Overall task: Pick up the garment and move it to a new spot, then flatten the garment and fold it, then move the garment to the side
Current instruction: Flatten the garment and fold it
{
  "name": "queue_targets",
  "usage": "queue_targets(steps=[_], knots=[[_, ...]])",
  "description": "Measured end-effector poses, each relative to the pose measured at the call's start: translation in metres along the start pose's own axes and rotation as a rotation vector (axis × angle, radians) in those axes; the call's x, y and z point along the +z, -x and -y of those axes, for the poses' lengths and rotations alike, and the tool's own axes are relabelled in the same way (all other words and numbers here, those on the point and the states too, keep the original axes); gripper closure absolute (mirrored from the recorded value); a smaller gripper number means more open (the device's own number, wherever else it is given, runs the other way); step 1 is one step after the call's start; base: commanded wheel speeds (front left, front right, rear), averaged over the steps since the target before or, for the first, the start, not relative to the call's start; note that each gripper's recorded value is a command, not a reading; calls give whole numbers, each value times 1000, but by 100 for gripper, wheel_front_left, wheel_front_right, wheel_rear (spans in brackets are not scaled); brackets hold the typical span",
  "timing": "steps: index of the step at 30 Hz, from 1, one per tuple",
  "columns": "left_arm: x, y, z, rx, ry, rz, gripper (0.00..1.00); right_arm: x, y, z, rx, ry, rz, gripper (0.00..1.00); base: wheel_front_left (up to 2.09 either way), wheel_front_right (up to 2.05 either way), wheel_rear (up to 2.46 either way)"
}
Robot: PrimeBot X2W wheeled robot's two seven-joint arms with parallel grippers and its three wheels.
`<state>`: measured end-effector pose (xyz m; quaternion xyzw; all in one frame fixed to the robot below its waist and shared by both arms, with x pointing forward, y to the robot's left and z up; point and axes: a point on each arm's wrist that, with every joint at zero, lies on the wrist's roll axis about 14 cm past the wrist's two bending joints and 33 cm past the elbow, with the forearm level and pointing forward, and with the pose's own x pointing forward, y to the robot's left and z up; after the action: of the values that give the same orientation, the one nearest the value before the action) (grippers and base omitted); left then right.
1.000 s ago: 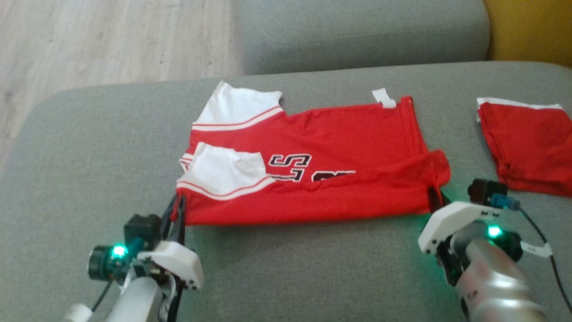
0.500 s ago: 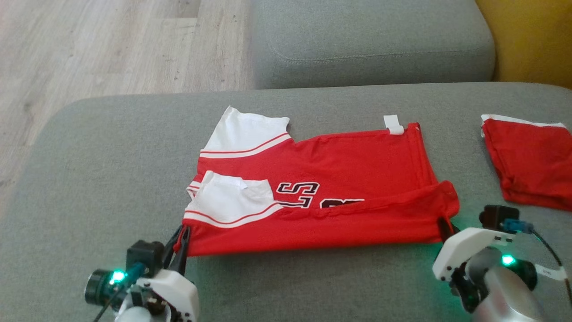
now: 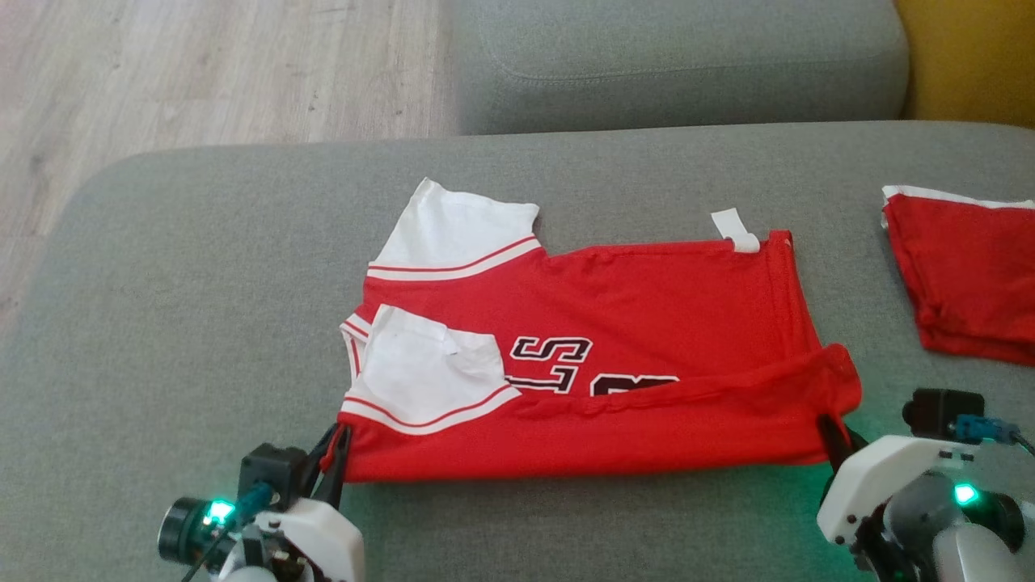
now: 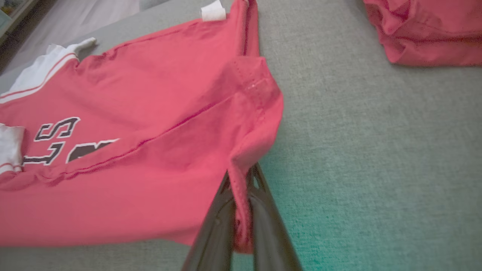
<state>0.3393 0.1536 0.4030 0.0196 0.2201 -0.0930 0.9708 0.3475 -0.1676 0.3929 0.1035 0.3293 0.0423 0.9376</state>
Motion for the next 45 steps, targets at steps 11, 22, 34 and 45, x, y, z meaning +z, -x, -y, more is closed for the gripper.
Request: queue_targets(steps=[11,22,34,45], knots=[[-7,-5,-3,26,11,-13,0,17,1,-8,27,0,87,0,0,0,0],[103,-7,-15,93,125,436,0,92,25,-37,107,44,532,0,0,0,0],[135,-23,7,11,124,529,0,98,27,-36,109,24,680,0,0,0,0],[158,-149,-29,-88,-191,143,0,130,-5,-39,127,36,716,0,0,0,0]])
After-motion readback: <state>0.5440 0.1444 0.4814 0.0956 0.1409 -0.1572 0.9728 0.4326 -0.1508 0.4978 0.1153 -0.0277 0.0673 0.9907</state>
